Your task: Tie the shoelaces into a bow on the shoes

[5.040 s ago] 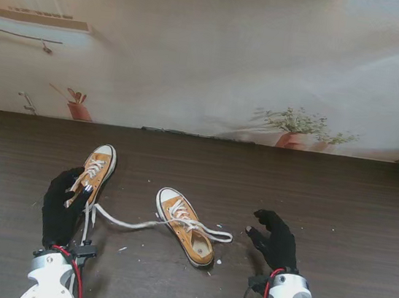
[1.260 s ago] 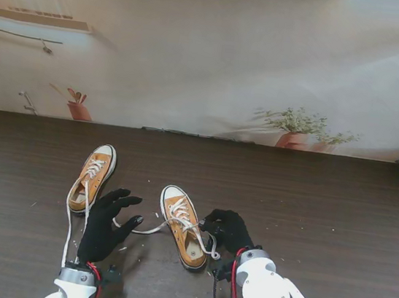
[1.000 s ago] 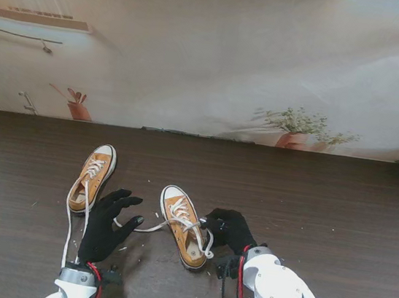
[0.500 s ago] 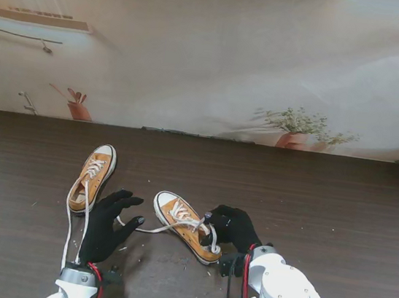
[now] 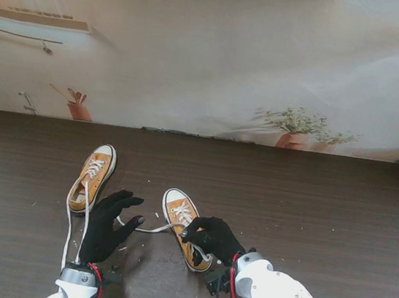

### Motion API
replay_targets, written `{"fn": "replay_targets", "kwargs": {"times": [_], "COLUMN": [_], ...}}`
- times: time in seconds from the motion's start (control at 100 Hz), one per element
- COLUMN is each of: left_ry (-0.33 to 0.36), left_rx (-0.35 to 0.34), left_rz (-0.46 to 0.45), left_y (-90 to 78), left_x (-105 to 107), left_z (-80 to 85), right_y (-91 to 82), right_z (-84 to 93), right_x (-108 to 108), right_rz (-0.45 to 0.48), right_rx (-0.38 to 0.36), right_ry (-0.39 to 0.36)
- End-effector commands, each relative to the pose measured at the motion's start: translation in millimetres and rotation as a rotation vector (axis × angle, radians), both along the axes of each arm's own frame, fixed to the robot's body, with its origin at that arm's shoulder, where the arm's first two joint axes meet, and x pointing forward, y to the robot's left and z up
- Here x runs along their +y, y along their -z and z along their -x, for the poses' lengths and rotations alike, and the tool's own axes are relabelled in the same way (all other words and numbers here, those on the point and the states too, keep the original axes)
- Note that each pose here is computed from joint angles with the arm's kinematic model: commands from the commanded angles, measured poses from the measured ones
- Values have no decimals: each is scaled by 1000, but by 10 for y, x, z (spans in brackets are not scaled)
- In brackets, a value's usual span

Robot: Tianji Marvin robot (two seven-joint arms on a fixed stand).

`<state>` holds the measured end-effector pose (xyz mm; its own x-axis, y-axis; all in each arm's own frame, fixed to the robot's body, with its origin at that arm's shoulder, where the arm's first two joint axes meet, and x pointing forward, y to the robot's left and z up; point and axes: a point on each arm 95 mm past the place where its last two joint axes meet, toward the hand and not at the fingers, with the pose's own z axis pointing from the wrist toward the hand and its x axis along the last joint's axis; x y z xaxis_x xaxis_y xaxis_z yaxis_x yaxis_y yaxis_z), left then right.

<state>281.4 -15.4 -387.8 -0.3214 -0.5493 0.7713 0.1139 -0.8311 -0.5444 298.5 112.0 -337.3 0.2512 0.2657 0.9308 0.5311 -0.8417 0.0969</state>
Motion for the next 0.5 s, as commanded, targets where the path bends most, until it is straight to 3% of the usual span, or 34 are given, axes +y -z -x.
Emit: {"fn": "replay_targets", "kwargs": {"times": [0.0, 0.23, 0.49], "left_ry": [15, 13, 13], "left_rx": [-2, -5, -4], "left_rz": [3, 5, 5], "left_y": [-24, -39, -46], "left_x": [-27, -7, -4], "left_z": [11, 23, 28], "right_y": [-57, -90, -31], "right_z": [5, -84, -164], "right_x": [78, 89, -248], "right_rz": [-17, 47, 198], "right_rx": [-7, -75, -175], "right_ry": [-21, -19, 44]}}
